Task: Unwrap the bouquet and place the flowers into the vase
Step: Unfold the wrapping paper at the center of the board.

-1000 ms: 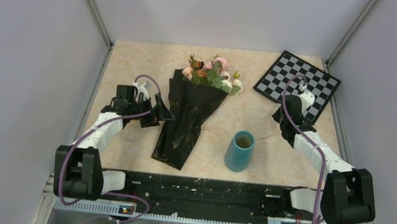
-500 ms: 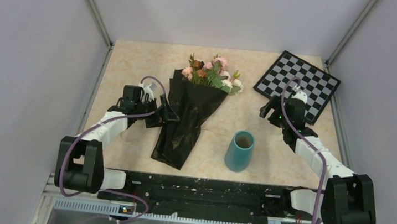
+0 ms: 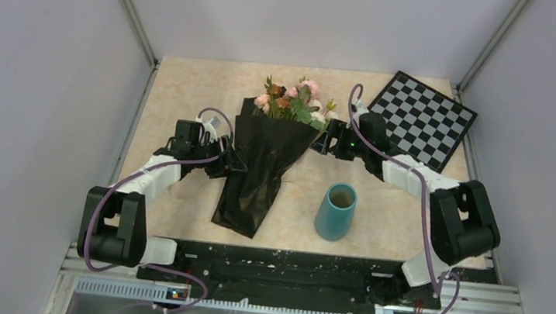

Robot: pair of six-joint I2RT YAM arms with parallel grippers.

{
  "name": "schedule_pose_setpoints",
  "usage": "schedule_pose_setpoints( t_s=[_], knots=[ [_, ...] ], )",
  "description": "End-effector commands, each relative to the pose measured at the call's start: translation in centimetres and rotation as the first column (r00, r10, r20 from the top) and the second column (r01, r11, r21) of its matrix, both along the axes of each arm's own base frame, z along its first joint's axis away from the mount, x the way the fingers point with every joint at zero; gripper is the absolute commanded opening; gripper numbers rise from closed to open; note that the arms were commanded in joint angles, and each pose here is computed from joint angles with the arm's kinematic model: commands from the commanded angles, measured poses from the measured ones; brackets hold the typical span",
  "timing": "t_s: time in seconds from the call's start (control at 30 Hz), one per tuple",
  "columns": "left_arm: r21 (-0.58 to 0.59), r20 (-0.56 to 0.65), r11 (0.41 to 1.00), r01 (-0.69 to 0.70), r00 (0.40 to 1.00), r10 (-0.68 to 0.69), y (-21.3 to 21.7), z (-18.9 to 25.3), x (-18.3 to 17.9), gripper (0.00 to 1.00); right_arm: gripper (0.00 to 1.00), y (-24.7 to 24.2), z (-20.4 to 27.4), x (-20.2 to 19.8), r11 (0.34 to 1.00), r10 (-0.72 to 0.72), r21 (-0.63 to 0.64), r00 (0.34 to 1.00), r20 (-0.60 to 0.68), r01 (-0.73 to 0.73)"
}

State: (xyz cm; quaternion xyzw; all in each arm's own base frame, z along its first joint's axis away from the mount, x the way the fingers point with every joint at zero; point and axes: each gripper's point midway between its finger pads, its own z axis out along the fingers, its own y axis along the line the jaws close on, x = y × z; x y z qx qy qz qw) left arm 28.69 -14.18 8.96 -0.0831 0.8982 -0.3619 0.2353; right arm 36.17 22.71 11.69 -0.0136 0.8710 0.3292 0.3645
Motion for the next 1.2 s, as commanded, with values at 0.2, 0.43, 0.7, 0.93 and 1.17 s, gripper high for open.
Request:
schedule_pose_setpoints(
  t_s=[0.2,0.43,0.7,0.93,1.17],
  knots=[
    [0.020,0.037,1.000,-0.021,0.999,0.021,0.2,0.2,0.7,0.57,0.74,6.3,-1.7,2.7,0.983,0.157,0.108,0.985,-0.077,-0.148],
    [0.010,0.046,0.999,-0.041,0.998,0.041,0.2,0.3,1.0,0.55,0.68,8.9,-3.1,3.8,0.973,0.211,0.115,0.975,-0.075,-0.201],
    [-0.010,0.055,0.998,-0.067,0.996,0.068,0.1,0.6,1.9,0.55,0.66,11.9,-4.2,5.5,0.961,0.264,0.106,0.962,-0.074,-0.255],
    [-0.037,0.032,0.997,-0.068,0.997,0.069,-0.3,-0.3,1.4,0.55,0.65,15.5,-4.2,6.9,0.945,0.319,0.094,0.947,-0.045,-0.314],
    [-0.062,0.023,0.995,-0.073,0.997,0.074,-0.5,-1.0,0.7,0.55,0.65,19.1,-4.5,7.6,0.929,0.366,0.077,0.930,-0.025,-0.363]
  ],
)
